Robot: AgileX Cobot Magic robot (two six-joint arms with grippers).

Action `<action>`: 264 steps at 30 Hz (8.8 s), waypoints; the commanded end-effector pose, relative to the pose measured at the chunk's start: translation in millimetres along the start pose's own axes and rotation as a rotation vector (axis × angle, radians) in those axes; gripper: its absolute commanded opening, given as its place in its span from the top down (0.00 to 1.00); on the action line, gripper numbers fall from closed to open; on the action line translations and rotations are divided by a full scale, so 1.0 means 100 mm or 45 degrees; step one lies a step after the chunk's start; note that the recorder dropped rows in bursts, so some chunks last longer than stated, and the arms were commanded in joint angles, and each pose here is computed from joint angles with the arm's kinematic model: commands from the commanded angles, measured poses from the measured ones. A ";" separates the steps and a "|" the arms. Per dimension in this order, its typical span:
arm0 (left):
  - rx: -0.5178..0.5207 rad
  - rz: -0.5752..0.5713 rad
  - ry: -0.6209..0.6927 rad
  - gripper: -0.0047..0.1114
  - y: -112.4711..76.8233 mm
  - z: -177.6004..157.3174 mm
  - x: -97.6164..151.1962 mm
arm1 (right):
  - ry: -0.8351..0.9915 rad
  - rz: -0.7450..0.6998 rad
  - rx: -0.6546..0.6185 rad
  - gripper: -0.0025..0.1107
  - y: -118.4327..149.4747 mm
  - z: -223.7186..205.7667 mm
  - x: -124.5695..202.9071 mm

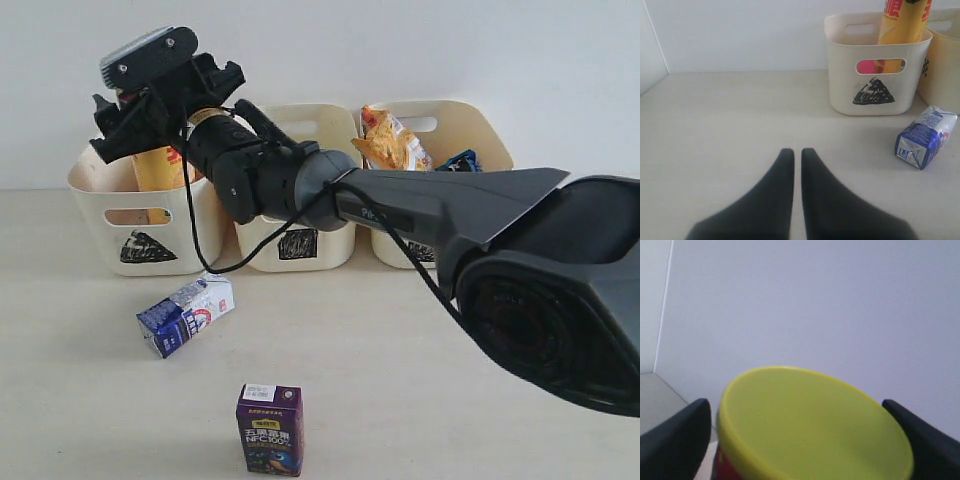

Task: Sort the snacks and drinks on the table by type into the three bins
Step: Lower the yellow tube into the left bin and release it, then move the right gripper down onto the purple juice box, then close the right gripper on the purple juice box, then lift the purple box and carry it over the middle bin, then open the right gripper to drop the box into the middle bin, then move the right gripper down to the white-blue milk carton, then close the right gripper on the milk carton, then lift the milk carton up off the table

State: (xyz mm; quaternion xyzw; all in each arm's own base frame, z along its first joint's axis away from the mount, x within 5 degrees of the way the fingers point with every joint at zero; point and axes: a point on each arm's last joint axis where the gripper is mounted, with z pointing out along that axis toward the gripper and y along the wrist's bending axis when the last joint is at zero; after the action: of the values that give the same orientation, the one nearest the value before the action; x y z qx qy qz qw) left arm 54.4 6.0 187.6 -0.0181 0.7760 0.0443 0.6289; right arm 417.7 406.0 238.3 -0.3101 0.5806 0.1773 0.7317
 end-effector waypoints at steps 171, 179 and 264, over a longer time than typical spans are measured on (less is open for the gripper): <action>-0.002 0.009 -0.001 0.92 0.00 0.00 0.01 | 0.797 0.224 -0.123 0.31 -1.42 -0.78 0.21; -0.002 0.009 -0.001 0.92 0.00 0.00 0.01 | 0.810 0.192 -0.287 0.32 -1.38 -0.92 -0.24; -0.002 0.009 -0.003 0.92 0.00 0.00 0.01 | 0.891 -0.979 -1.376 0.24 0.71 -0.64 0.42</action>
State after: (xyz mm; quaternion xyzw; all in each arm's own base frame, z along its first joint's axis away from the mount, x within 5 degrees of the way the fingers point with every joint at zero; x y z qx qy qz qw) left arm 54.3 6.1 187.5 -0.0176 0.7765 0.0451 0.6282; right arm 335.8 411.6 167.6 -0.8461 0.4662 0.0658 0.2500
